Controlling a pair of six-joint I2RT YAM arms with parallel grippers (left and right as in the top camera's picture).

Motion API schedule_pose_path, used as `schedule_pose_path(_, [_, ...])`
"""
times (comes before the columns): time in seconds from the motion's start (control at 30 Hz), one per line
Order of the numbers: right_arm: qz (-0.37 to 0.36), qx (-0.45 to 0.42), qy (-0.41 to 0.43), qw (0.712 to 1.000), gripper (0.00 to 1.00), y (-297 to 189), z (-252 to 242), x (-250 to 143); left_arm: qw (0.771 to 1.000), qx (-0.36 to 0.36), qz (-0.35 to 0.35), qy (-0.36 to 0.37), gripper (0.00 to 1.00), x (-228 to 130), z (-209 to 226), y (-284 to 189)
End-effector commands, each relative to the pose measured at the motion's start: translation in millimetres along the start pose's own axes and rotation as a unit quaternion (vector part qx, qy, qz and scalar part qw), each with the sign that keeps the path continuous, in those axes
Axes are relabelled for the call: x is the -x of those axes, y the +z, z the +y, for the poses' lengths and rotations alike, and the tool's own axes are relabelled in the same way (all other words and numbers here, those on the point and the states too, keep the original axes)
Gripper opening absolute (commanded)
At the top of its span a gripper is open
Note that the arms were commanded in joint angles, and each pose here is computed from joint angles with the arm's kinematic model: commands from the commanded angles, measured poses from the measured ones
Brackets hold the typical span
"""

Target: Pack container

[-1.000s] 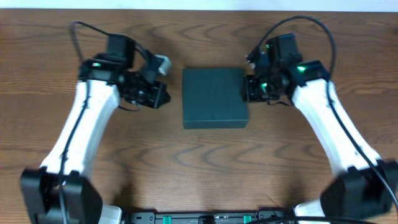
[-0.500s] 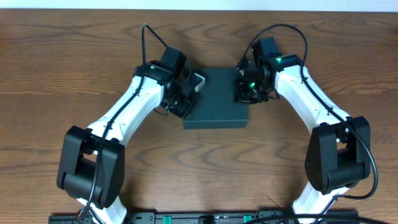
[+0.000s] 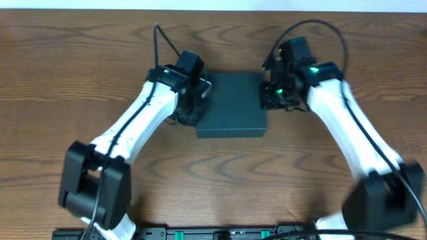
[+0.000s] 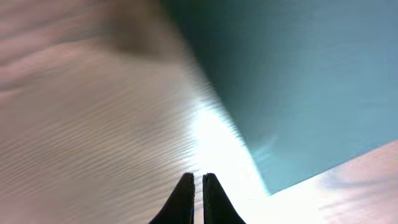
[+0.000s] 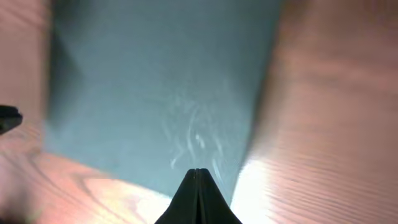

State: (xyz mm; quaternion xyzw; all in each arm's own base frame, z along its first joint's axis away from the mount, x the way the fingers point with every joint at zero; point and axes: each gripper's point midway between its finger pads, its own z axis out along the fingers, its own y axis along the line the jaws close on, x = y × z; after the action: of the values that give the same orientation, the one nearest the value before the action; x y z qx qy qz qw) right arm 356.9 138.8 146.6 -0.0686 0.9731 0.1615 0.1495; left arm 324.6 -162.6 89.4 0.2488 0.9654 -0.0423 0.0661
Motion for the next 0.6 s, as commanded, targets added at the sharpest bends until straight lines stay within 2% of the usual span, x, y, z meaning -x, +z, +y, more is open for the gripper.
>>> schedule_pose_path(0.0, [-0.125,-0.061,-0.044,0.989,0.01,-83,-6,19,0.988,0.122,-0.084,-0.034,0.06,1,43,-70])
schedule_pose_path(0.13, [-0.209,-0.062,-0.081,0.973,0.01,-150,4,11,0.966,0.185,-0.166,-0.075,0.06,-8,67,-135])
schedule_pose_path(0.27, [-0.282,-0.085,-0.096,0.951,0.01,-209,6,-11,0.938,0.224,-0.23,-0.133,0.06,-39,88,-193])
schedule_pose_path(0.4, [-0.321,-0.119,-0.09,0.935,0.01,-250,-1,-49,0.924,0.239,-0.245,-0.169,0.06,-85,99,-225])
schedule_pose_path(0.57, [-0.32,-0.135,-0.111,0.931,0.01,-271,-6,-106,0.908,0.248,-0.24,-0.238,0.06,-144,104,-244])
